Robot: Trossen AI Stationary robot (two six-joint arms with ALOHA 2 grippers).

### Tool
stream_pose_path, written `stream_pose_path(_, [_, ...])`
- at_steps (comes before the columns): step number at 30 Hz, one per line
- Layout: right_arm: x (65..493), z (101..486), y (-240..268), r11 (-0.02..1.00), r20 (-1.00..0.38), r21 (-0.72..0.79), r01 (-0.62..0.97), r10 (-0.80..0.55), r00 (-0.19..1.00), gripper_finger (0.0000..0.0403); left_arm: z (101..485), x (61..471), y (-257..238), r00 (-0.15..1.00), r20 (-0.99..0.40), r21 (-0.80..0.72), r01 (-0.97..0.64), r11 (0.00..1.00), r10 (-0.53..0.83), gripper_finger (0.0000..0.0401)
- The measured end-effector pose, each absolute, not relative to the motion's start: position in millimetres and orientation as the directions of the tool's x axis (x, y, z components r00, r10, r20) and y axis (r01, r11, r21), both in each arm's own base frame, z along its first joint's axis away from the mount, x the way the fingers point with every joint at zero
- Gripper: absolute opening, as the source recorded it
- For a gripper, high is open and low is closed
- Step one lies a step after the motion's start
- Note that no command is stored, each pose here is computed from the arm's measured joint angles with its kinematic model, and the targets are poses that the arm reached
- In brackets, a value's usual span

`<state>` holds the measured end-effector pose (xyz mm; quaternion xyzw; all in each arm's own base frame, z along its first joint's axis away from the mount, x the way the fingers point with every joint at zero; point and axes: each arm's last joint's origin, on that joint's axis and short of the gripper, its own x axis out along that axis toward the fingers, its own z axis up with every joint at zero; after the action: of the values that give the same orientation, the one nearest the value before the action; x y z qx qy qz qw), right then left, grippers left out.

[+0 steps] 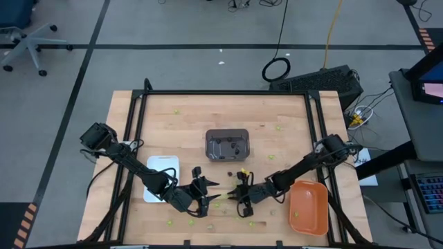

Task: Sort Halloween decoration
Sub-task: Put the white skull toy into the white bin

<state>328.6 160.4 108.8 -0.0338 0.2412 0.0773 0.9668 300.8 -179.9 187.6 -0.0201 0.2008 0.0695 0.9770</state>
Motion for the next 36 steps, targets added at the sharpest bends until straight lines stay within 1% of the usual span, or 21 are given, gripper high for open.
stream_pose_path(4, [322, 138, 164, 0.977, -0.439, -0.063, -0.202, 0.155, 0.885, 0.0035, 188, 301, -180, 0.910, -0.395, -0.011, -0.144, 0.990, 0.128, 0.0191])
stream_pose_path(9, [318, 158, 164, 0.976, -0.398, -0.060, -0.211, 0.170, 0.901, 0.0027, 188, 301, -180, 0.911, -0.393, -0.013, -0.144, 0.990, 0.127, 0.0191])
stream_pose_path(15, [318, 158, 164, 0.976, -0.397, -0.057, -0.209, 0.170, 0.902, 0.0028, 188, 301, -180, 0.911, -0.393, -0.012, -0.143, 0.990, 0.127, 0.0191])
stream_pose_path(18, [320, 163, 165, 0.977, -0.343, -0.040, -0.210, 0.184, 0.921, 0.0027, 186, 302, -181, 0.912, -0.389, 0.022, -0.128, 0.992, 0.126, 0.0191])
stream_pose_path(22, [323, 173, 167, 0.961, -0.250, 0.004, -0.276, 0.268, 0.930, 0.0028, 184, 305, -187, 0.932, -0.351, 0.123, -0.053, 0.991, 0.093, 0.0191])
stream_pose_path(25, [324, 178, 168, 0.948, -0.206, 0.032, -0.318, 0.317, 0.926, 0.0029, 189, 303, -198, 0.955, -0.291, 0.257, 0.026, 0.966, 0.052, 0.0191])
stream_pose_path(28, [324, 182, 170, 0.929, -0.159, 0.071, -0.362, 0.369, 0.916, 0.0030, 194, 296, -211, 0.971, -0.238, 0.418, 0.092, 0.904, 0.012, 0.0191])
stream_pose_path(31, [325, 187, 171, 0.912, -0.115, 0.131, -0.390, 0.404, 0.907, 0.0030, 198, 288, -225, 0.974, -0.226, 0.571, 0.160, 0.805, -0.033, 0.0191])
stream_pose_path(34, [326, 192, 169, 0.895, -0.062, 0.194, -0.402, 0.421, 0.905, 0.0031, 205, 287, -235, 0.977, -0.206, 0.649, 0.179, 0.740, -0.056, 0.0191])
stream_pose_path(36, [328, 195, 166, 0.889, -0.034, 0.230, -0.396, 0.414, 0.910, 0.0031, 208, 289, -237, 0.980, -0.195, 0.697, 0.161, 0.699, -0.032, 0.0191])
